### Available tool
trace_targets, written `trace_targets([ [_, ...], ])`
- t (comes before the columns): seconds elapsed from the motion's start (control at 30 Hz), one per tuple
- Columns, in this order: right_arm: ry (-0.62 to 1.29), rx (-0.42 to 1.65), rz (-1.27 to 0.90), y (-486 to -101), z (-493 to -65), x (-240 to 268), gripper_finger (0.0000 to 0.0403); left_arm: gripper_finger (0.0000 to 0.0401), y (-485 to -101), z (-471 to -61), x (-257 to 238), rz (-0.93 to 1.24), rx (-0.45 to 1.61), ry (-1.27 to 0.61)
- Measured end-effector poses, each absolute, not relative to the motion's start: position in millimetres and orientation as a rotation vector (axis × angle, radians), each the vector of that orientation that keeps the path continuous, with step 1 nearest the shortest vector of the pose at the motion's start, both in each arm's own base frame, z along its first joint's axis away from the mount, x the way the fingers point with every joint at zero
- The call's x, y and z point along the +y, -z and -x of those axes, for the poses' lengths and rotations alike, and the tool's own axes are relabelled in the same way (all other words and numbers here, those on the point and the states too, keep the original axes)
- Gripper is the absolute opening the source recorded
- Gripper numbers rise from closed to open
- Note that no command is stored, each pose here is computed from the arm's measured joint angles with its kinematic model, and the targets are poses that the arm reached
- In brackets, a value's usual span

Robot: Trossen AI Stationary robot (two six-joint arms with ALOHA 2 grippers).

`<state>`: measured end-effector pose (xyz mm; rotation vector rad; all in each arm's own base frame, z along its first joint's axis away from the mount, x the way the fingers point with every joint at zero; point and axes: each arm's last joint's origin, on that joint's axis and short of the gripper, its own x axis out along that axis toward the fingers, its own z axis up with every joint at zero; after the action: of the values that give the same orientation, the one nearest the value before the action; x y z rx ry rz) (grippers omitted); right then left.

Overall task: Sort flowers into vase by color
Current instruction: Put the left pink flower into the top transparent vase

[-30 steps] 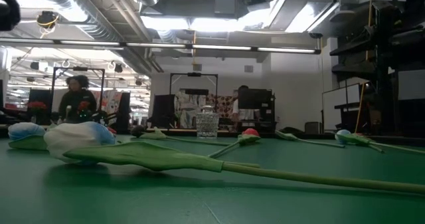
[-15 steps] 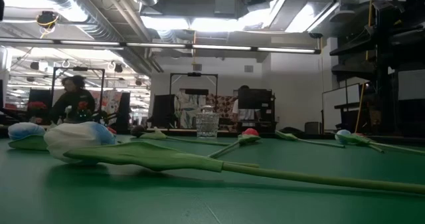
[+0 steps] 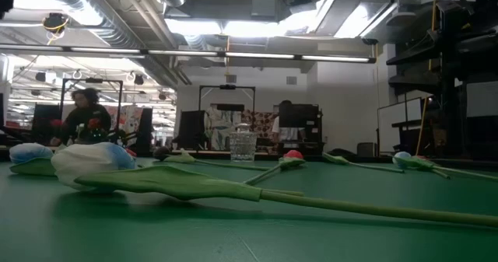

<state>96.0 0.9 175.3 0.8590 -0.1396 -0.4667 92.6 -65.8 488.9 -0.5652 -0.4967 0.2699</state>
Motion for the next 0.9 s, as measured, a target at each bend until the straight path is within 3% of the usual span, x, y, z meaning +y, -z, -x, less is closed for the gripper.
trace_targets([
  [0.1,0.467,-0.139,-0.859,-175.2,-96.0,0.9,0.0177,0.0155,-495.6,-80.9,-59.8,0.579,-0.627,0.037],
  [0.2,0.467,-0.14,-0.859,-175.2,-96.0,0.9,0.0177,0.0155,-497.8,-76.1,-56.1,0.525,-0.672,0.174],
  [0.37,0.467,-0.139,-0.859,-175.3,-96.0,0.9,0.0177,0.0155,-495.3,-82.2,-60.1,0.396,-0.587,0.343],
  [0.5,0.465,-0.146,-0.885,-175.2,-96.0,0.9,0.0177,0.0155,-514.0,-85.6,-56.3,0.278,-0.477,0.352],
  [0.6,0.464,-0.152,-0.908,-175.4,-96.0,1.0,0.0177,0.0155,-530.7,-91.4,-52.6,0.194,-0.362,0.265],
  [0.77,0.464,-0.154,-0.915,-175.4,-96.0,0.9,0.0177,0.0155,-523.4,-118.2,-41.3,0.22,-0.005,-0.207],
  [0.9,0.456,-0.15,-0.917,-175.3,-96.1,1.2,0.0177,0.0155,-508.8,-136.5,-27.1,0.353,0.088,-0.522],
])
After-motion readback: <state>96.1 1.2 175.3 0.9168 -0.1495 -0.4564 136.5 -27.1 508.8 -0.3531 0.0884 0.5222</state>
